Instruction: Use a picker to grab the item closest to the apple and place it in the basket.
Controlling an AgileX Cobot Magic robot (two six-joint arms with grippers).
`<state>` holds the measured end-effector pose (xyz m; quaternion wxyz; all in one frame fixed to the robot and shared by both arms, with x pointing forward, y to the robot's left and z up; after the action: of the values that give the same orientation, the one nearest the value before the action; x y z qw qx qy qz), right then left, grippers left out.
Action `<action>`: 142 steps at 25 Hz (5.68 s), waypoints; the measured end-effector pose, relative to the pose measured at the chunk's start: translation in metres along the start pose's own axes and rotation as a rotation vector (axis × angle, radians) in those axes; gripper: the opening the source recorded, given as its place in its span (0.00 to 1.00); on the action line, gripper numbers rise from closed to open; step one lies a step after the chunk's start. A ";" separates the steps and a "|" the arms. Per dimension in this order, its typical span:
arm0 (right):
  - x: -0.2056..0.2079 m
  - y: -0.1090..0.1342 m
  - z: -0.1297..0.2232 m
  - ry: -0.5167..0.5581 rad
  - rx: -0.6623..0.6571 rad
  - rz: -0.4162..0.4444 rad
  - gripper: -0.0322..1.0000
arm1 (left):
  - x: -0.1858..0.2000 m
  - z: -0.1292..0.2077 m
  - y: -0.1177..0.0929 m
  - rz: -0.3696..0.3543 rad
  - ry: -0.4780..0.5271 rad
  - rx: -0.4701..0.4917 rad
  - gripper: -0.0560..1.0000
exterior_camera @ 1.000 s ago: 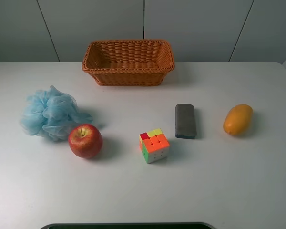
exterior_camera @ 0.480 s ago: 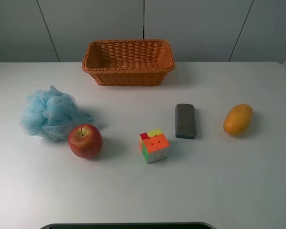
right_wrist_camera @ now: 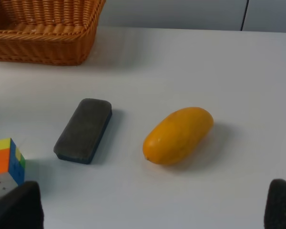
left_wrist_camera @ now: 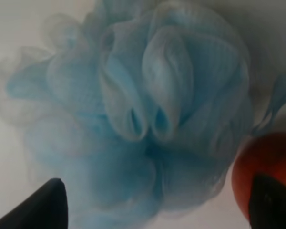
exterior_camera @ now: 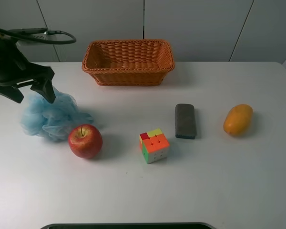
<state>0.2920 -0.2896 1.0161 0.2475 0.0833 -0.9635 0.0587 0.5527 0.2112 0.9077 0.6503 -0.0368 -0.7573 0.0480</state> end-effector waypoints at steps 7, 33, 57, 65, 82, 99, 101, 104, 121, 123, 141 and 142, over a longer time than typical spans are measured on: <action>0.000 0.000 0.000 0.000 0.000 0.000 0.71 | -0.065 -0.011 -0.004 -0.034 0.115 -0.003 0.74; 0.000 0.000 0.000 0.000 0.000 0.000 0.71 | -0.109 -0.013 0.000 -0.076 0.241 -0.031 0.57; 0.000 0.000 0.000 0.000 0.000 0.000 0.71 | 0.034 -0.036 -0.016 -0.039 0.036 -0.015 0.51; 0.000 0.000 0.000 0.000 0.000 0.000 0.71 | 0.076 -0.087 -0.054 0.013 -0.098 -0.064 0.50; 0.000 0.000 0.000 0.000 0.000 0.000 0.71 | -0.009 -0.214 -0.169 0.152 -0.357 -0.183 0.46; 0.000 0.000 0.000 0.000 0.000 0.000 0.71 | -0.075 -0.218 -0.182 0.178 -0.358 -0.177 0.66; 0.000 0.000 0.000 0.000 0.000 0.000 0.71 | -0.075 -0.218 -0.182 0.180 -0.357 -0.166 0.72; 0.000 0.000 0.000 0.000 0.000 0.000 0.71 | -0.074 -0.218 -0.183 0.184 -0.358 -0.160 0.74; 0.000 0.000 0.000 0.000 0.000 0.000 0.71 | 0.132 -0.209 -0.178 0.208 -0.586 -0.205 0.74; 0.000 0.000 0.000 0.000 0.000 0.000 0.71 | 0.156 -0.201 -0.175 0.211 -0.607 -0.220 0.74; 0.000 0.000 0.000 0.000 0.000 0.000 0.71 | 0.208 0.023 -0.049 0.005 -0.374 -0.358 0.74; 0.000 0.000 0.000 0.000 0.000 0.000 0.71 | 0.208 0.040 -0.040 0.005 -0.374 -0.359 0.74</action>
<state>0.2920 -0.2896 1.0161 0.2475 0.0833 -0.9635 0.0587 0.4818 0.1949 1.1106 0.4820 -0.1439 -0.8606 -0.0795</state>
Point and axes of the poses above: a point on each arm's last joint axis where the gripper is mounted, x pointing back along that axis away from the gripper, y along the wrist's bending axis when the last joint is at zero, z = x × y, the point moved 7 cm from there along -x, pointing out along that axis toward the gripper, and after that the axes turned 6 degrees about x, right-handed, at the moved point
